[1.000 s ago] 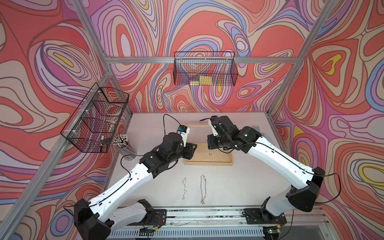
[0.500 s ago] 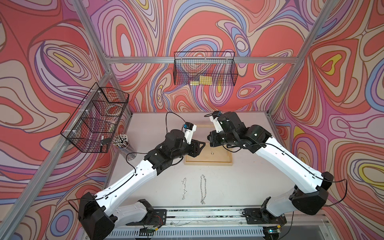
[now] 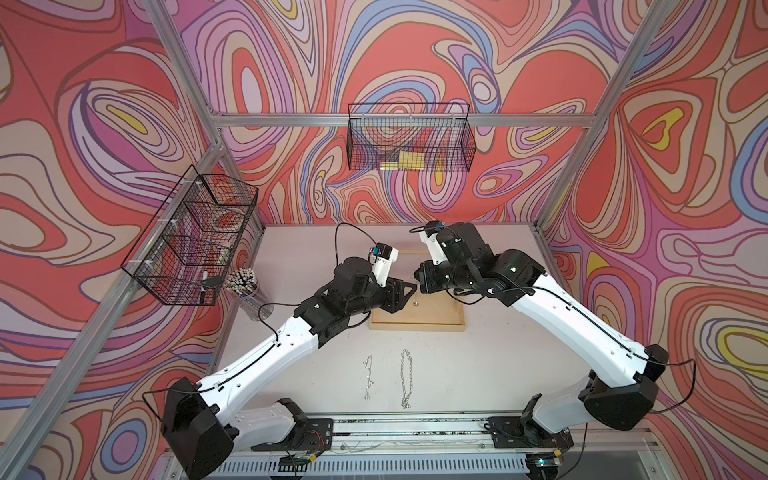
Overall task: Hang the necklace on the jewelry display stand
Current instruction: Pick up the necklace from the center of the board.
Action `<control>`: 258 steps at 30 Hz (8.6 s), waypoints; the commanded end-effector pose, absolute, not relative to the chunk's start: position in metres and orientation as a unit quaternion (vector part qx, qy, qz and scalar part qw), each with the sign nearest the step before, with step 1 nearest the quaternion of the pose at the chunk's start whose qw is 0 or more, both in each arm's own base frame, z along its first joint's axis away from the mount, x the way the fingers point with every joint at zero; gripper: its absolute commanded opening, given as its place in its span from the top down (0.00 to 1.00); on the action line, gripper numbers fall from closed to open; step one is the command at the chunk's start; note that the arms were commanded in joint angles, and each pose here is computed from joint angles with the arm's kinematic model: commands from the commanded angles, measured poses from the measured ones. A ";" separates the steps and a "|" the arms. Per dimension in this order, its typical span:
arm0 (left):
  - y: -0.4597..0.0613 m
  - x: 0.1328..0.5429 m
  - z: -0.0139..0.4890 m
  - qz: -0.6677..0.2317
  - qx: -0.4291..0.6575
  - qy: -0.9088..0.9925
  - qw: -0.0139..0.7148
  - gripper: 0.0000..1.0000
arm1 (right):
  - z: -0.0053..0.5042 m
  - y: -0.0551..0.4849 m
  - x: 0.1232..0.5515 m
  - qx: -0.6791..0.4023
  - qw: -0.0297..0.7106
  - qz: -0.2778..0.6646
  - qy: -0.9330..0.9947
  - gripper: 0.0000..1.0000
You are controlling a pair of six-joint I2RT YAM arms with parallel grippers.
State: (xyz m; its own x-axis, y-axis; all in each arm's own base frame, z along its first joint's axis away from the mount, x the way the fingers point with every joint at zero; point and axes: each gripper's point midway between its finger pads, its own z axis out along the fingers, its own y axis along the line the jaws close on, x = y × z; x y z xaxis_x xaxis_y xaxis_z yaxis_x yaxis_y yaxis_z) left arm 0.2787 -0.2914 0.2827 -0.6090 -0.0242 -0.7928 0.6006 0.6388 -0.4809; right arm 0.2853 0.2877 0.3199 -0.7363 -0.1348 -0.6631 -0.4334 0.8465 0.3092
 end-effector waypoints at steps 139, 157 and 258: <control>-0.263 0.241 0.373 -0.419 0.252 0.793 0.364 1.00 | 0.322 0.313 0.290 -0.265 0.437 0.356 0.783 0.67; -0.262 0.246 0.386 -0.421 0.246 0.787 0.378 1.00 | 0.318 0.331 0.265 -0.320 0.395 0.418 0.754 0.67; -0.257 0.244 0.426 -0.426 0.255 0.766 0.409 1.00 | 0.271 0.349 0.278 -0.400 0.365 0.376 0.752 1.00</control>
State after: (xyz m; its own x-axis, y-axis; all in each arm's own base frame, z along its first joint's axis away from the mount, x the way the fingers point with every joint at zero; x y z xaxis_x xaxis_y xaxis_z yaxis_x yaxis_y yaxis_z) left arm 0.2457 -0.2595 0.4178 -0.5558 0.0376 -0.8305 0.7277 0.5050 -0.4641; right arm 0.2729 0.3485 0.2685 -0.4212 -0.3298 -0.8449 -0.8749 0.3934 0.2826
